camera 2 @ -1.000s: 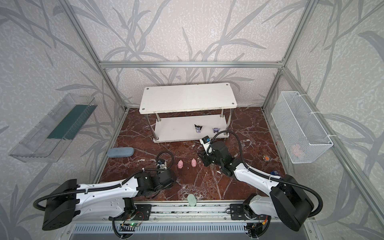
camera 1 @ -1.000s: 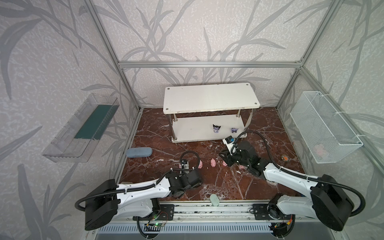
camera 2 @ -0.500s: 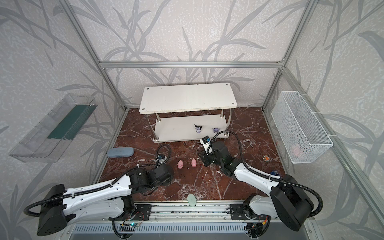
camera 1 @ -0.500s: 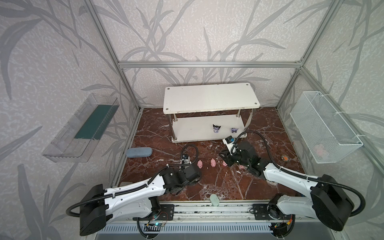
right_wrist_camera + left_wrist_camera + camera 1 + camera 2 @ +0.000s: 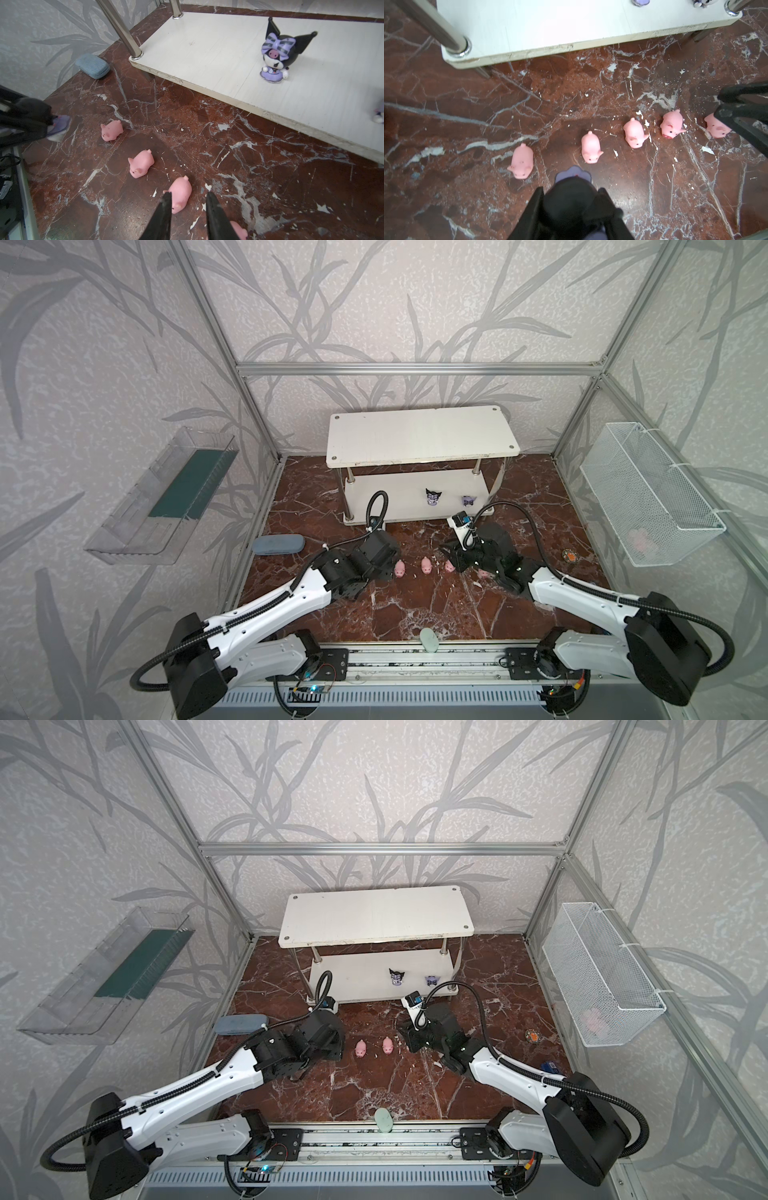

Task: Place and organize the plastic toys onto the shelf
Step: 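Lift the small black figure with the left gripper toward the lower shelf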

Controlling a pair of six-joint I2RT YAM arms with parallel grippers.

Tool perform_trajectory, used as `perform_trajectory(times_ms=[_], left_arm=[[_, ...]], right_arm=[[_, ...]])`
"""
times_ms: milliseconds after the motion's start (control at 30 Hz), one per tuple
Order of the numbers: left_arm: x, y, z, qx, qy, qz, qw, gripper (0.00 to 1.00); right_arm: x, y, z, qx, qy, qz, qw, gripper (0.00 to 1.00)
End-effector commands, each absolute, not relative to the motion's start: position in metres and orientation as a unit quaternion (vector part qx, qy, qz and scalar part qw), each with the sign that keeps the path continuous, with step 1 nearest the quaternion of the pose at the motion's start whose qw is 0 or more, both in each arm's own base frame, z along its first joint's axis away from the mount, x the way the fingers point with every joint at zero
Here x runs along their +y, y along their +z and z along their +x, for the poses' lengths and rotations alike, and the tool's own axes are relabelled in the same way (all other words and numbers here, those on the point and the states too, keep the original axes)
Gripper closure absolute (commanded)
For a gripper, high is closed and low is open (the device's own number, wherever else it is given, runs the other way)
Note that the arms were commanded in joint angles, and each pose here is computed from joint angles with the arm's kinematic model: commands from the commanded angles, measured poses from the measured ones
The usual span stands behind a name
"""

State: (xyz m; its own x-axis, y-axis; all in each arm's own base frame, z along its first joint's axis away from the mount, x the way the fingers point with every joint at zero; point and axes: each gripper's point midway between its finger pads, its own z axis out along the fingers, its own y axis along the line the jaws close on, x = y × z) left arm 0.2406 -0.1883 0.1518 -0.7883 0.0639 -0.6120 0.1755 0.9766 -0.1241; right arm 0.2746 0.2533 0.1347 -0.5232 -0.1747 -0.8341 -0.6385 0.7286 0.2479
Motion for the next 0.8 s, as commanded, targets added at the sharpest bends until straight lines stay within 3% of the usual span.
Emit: perform_trajectory(times_ms=[0, 500, 767], left_arm=[[-0.206, 0.163, 0.263, 0.930, -0.099, 0.115, 0.335, 0.70], [-0.222, 0.156, 0.357, 0.920, -0.065, 0.128, 0.365, 0.70], [-0.227, 0.145, 0.383, 0.919, -0.044, 0.116, 0.374, 0.70]], right_arm=[[0.251, 0.138, 0.275, 0.824, 0.269, -0.245, 0.435, 0.70], [0.246, 0.136, 0.277, 0.827, 0.254, -0.245, 0.437, 0.70], [0.246, 0.134, 0.277, 0.828, 0.251, -0.247, 0.436, 0.70]])
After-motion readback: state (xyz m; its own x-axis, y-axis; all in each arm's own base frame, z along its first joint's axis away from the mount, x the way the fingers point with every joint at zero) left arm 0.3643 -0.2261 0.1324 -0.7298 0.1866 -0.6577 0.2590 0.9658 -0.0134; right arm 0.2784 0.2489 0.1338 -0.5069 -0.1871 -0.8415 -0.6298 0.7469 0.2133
